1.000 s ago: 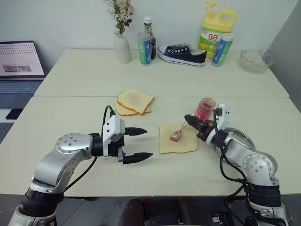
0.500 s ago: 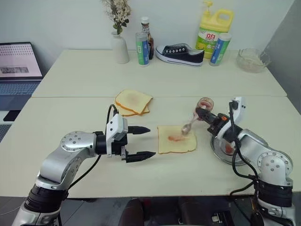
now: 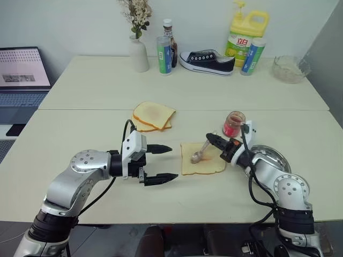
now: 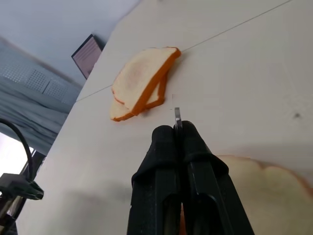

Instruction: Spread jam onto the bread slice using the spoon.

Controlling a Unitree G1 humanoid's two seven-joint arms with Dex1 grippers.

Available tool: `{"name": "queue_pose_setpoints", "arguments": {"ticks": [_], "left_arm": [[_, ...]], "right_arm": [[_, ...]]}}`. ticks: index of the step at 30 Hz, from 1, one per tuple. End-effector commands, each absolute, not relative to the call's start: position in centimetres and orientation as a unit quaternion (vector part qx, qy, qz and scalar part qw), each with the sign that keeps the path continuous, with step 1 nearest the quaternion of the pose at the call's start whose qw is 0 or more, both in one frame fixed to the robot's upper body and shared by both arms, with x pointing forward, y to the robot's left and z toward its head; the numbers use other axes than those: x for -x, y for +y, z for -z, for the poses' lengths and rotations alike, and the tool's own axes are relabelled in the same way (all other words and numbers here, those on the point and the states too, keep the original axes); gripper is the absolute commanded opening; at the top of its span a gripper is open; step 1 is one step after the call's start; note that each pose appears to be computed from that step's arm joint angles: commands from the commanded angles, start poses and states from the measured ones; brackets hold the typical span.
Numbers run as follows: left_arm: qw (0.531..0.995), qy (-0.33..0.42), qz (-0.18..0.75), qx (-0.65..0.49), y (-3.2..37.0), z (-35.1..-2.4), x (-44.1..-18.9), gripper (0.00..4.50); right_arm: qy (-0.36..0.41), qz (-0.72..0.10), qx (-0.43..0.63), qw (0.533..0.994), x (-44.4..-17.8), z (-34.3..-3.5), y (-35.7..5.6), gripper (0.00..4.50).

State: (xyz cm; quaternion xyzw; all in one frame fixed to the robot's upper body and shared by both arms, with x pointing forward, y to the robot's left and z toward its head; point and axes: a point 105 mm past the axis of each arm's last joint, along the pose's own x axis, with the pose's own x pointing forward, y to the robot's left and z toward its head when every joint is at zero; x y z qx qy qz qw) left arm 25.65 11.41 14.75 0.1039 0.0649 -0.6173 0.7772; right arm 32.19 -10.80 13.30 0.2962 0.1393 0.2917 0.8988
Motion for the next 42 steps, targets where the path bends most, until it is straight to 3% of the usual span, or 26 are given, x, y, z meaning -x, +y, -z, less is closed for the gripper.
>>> {"name": "queue_pose_setpoints", "arguments": {"ticks": [1, 11, 18, 26, 42], "left_arm": [[0.774, 0.044, 0.622, -0.113, 11.0, -15.6, -25.3, 4.50], [0.771, 0.041, 0.625, -0.114, 10.9, -15.8, -25.9, 4.50], [0.768, 0.039, 0.630, -0.114, 10.6, -15.9, -26.0, 4.50], [0.769, 0.038, 0.628, -0.114, 10.6, -15.9, -25.8, 4.50], [0.766, 0.036, 0.632, -0.113, 10.4, -15.9, -26.0, 4.50]], "right_arm": [[0.113, -0.260, -0.288, 0.915, -32.4, -14.0, -13.4, 0.01], [0.090, -0.218, -0.270, 0.934, -31.8, -15.1, -17.6, 0.01], [0.076, -0.282, -0.303, 0.907, -31.5, -16.9, -13.4, 0.01], [0.108, -0.298, -0.311, 0.896, -31.6, -14.8, -10.2, 0.01], [0.108, -0.227, -0.261, 0.932, -30.8, -14.4, -16.9, 0.01]]}}
